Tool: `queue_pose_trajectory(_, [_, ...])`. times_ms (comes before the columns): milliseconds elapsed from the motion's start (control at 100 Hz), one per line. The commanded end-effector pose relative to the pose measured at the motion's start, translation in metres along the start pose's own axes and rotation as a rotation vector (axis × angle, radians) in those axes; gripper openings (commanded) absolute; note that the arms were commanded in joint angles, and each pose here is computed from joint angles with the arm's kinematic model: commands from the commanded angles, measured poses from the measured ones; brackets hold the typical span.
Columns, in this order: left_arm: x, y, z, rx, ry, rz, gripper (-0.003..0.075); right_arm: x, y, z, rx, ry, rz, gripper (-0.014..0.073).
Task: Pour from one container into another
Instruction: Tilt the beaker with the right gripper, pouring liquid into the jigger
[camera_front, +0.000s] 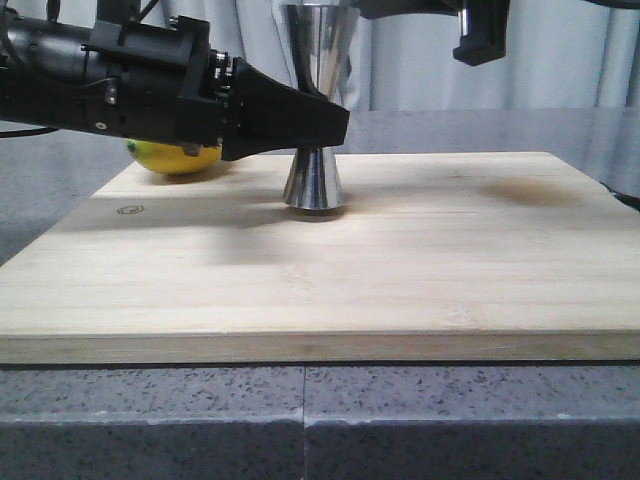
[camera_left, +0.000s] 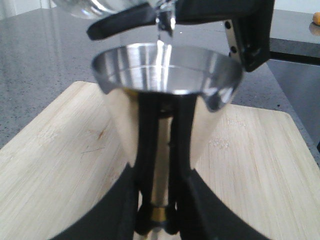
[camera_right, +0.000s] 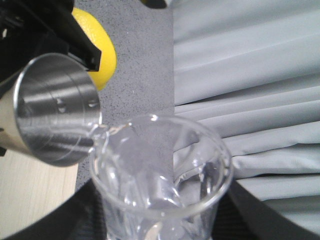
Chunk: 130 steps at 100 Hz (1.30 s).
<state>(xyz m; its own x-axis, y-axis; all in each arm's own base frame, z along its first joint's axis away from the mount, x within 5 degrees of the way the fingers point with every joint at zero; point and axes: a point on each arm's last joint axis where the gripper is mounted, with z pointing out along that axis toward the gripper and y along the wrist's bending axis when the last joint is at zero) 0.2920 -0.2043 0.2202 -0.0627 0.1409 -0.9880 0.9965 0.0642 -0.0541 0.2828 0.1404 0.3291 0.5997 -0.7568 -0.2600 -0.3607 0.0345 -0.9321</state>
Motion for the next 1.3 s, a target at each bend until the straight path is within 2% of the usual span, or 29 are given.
queue_pose_trajectory(0, [-0.0325, -0.0065, -0.0016, 0.036, -0.159, 0.029, 0.0070, -0.0085, -0.0201, -0.0107, 0.068, -0.021, -0.032, 0.0300])
queue_pose_trajectory(1290, [-0.0325, -0.0065, -0.0016, 0.036, -0.159, 0.029, 0.0070, -0.0085, -0.0244, -0.0113, 0.057, -0.005, -0.127, 0.0300])
